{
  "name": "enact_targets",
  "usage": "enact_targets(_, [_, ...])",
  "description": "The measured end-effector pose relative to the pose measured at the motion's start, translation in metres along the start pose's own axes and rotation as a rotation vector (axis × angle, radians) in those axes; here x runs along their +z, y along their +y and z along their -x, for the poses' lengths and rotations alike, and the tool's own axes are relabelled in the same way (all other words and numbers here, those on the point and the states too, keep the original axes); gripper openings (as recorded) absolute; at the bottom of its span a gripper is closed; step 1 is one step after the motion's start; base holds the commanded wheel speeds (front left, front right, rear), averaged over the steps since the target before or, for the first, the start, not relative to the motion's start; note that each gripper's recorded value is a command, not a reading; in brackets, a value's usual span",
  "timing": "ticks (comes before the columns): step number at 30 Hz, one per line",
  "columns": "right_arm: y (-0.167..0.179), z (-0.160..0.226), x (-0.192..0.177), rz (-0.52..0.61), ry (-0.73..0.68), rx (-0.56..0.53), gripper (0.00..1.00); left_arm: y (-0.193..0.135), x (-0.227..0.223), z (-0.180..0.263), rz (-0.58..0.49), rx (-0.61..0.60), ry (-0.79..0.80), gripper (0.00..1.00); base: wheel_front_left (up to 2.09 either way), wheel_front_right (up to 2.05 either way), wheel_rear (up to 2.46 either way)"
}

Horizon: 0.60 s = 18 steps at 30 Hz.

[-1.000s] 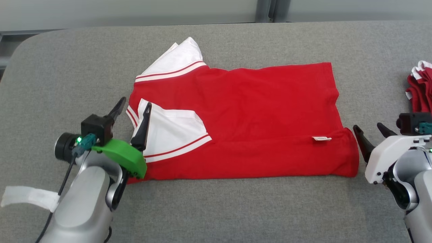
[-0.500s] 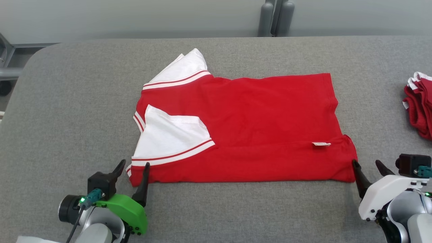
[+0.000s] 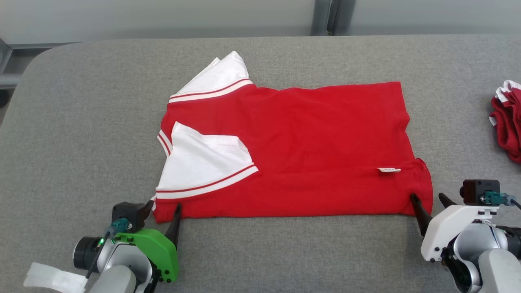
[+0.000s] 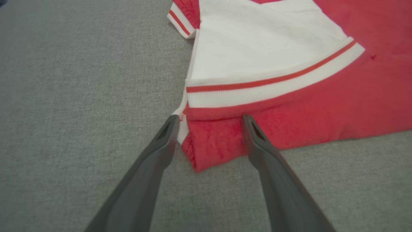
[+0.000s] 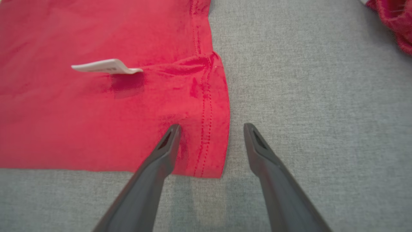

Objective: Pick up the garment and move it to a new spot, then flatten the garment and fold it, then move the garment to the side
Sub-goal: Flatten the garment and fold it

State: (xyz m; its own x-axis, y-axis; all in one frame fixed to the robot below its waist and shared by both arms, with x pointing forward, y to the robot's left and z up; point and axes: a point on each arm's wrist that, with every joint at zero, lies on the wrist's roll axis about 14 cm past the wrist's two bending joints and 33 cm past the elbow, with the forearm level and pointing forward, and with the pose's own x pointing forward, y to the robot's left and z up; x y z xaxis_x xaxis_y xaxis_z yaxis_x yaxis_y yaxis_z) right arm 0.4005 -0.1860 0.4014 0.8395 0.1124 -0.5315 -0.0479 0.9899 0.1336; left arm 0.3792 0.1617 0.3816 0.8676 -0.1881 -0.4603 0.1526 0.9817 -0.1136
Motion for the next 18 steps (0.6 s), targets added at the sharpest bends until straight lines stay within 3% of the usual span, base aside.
enact_targets(9, [0.001,-0.015,-0.014,0.005,0.08,0.009,1.0,-0.001,-0.02,-0.011,0.04,0.004,0.116,0.98,0.0,0.0,0.0])
enact_targets(11, [0.002,-0.018,-0.015,0.007,0.086,0.013,1.0,-0.001,-0.02,-0.013,0.039,0.0,0.117,0.54,0.0,0.0,0.0])
enact_targets(12, [0.003,-0.019,-0.015,0.007,0.089,0.017,0.96,0.0,-0.02,-0.014,0.039,-0.002,0.118,0.43,0.0,0.0,0.0])
enact_targets(13, [0.004,-0.021,-0.015,0.007,0.089,0.021,0.59,0.0,-0.02,-0.015,0.038,-0.003,0.12,0.27,0.0,0.0,0.0])
enact_targets(14, [0.004,-0.022,-0.015,0.009,0.091,0.022,0.18,0.0,-0.02,-0.016,0.036,-0.004,0.117,0.0,0.0,0.0,0.0])
enact_targets(15, [0.005,-0.023,-0.016,0.012,0.097,0.024,0.0,-0.001,-0.02,-0.016,0.032,-0.007,0.118,0.0,0.0,0.0,0.0])
enact_targets(18, [0.008,-0.025,-0.018,0.014,0.109,0.037,0.0,-0.001,-0.018,-0.019,0.026,-0.014,0.117,0.0,0.0,0.0,0.0])
